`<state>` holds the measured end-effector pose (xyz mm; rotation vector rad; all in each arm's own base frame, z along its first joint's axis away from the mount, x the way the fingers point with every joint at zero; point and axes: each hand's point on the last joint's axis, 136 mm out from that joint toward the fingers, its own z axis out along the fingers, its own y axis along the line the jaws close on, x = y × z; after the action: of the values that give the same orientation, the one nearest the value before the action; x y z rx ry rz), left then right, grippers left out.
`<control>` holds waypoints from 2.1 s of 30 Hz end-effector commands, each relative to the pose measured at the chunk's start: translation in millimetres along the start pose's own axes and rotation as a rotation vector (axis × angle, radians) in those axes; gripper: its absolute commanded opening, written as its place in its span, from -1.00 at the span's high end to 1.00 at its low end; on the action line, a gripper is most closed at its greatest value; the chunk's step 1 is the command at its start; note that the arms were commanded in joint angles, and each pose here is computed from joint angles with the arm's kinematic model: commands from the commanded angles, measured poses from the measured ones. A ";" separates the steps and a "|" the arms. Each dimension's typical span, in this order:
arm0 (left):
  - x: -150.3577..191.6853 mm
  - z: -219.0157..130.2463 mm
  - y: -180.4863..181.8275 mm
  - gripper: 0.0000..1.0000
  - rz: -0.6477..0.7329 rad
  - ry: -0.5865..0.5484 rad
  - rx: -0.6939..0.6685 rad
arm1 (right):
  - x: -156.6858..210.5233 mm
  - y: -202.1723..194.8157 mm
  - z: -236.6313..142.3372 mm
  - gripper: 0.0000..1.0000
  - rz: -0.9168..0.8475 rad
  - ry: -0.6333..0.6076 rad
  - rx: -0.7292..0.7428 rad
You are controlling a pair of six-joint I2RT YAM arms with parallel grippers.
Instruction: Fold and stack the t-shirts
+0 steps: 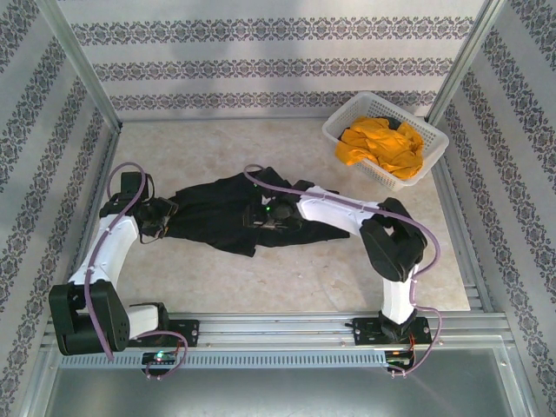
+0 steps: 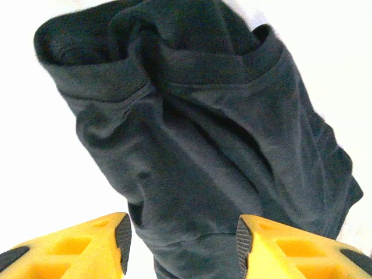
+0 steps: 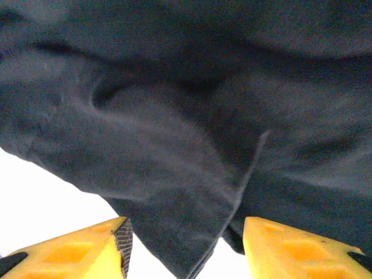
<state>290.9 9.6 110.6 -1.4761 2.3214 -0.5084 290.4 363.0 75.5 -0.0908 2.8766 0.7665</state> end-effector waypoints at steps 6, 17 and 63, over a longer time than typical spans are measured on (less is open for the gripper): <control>12.9 5.7 41.2 -0.04 -0.045 0.054 -0.115 | 62.5 -1.3 43.6 -0.12 0.007 0.217 -0.006; -24.0 3.7 61.0 -0.27 0.018 -0.049 -0.224 | 36.1 16.1 29.8 0.95 0.020 0.146 -0.036; -28.3 62.1 -69.4 -0.18 0.477 0.039 -0.048 | -38.7 -21.6 26.3 0.59 -0.106 -0.016 0.083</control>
<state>401.3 -3.7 89.1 -0.8423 2.5959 -0.4136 322.4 357.3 38.0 -0.2281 2.8998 0.6213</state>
